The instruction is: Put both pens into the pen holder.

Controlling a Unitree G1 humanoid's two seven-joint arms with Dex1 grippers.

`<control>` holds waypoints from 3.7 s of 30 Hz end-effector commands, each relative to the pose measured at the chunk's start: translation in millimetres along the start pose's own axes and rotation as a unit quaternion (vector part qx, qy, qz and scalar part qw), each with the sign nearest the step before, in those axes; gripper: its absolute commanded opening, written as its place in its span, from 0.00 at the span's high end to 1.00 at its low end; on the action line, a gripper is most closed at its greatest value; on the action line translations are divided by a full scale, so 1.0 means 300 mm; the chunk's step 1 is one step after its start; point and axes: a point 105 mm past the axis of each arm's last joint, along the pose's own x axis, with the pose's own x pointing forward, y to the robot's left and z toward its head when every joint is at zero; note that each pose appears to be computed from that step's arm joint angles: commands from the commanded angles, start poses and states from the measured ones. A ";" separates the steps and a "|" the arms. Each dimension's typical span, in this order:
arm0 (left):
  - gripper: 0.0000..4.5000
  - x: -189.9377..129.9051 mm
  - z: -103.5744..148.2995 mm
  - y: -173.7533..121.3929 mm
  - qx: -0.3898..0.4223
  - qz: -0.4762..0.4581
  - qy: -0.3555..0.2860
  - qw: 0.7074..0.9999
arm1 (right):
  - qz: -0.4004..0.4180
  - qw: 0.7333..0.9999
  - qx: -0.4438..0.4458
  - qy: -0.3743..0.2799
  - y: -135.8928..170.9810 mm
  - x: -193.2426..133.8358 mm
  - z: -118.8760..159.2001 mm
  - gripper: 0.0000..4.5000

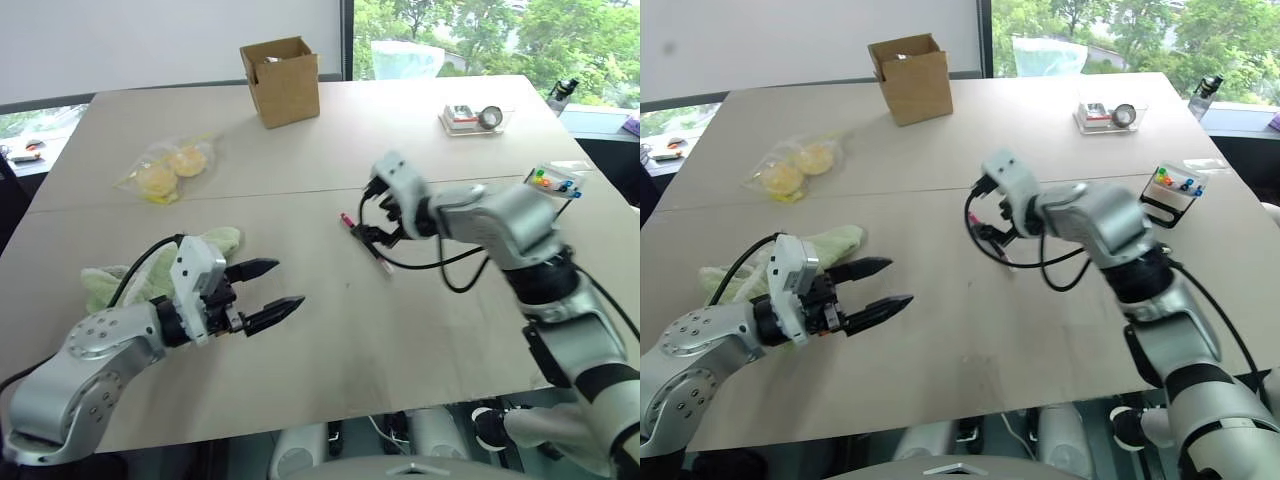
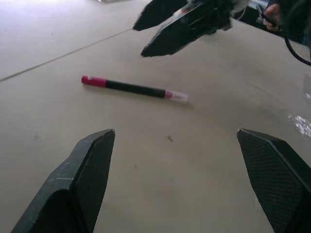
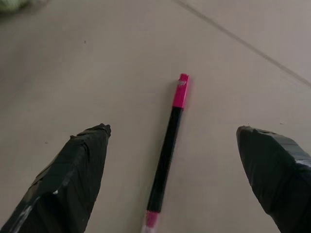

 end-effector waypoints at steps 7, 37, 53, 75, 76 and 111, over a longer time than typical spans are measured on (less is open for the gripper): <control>0.06 -0.071 0.035 -0.010 0.044 0.026 0.007 0.999 | -0.068 0.995 -0.014 0.069 -0.021 0.145 0.036 0.01; 0.06 0.161 0.248 0.026 0.063 0.011 -0.154 0.986 | -0.308 0.769 0.063 -0.556 -0.508 -0.776 0.189 0.99; 0.06 0.274 0.287 -0.022 0.066 -0.019 -0.192 0.979 | -0.507 0.666 0.006 -0.547 -0.601 -0.701 -0.071 0.99; 0.06 0.249 0.296 -0.137 0.074 -0.152 -0.175 0.970 | -0.533 0.661 -0.004 -0.529 -0.616 -0.655 -0.159 0.99; 0.06 0.249 0.294 -0.142 0.075 -0.157 -0.174 0.969 | -0.533 0.661 -0.005 -0.529 -0.615 -0.652 -0.162 0.99; 0.06 0.001 -0.063 -0.040 -0.014 0.218 -0.055 0.974 | -0.029 0.972 0.001 -0.234 -0.156 -0.516 -0.412 0.01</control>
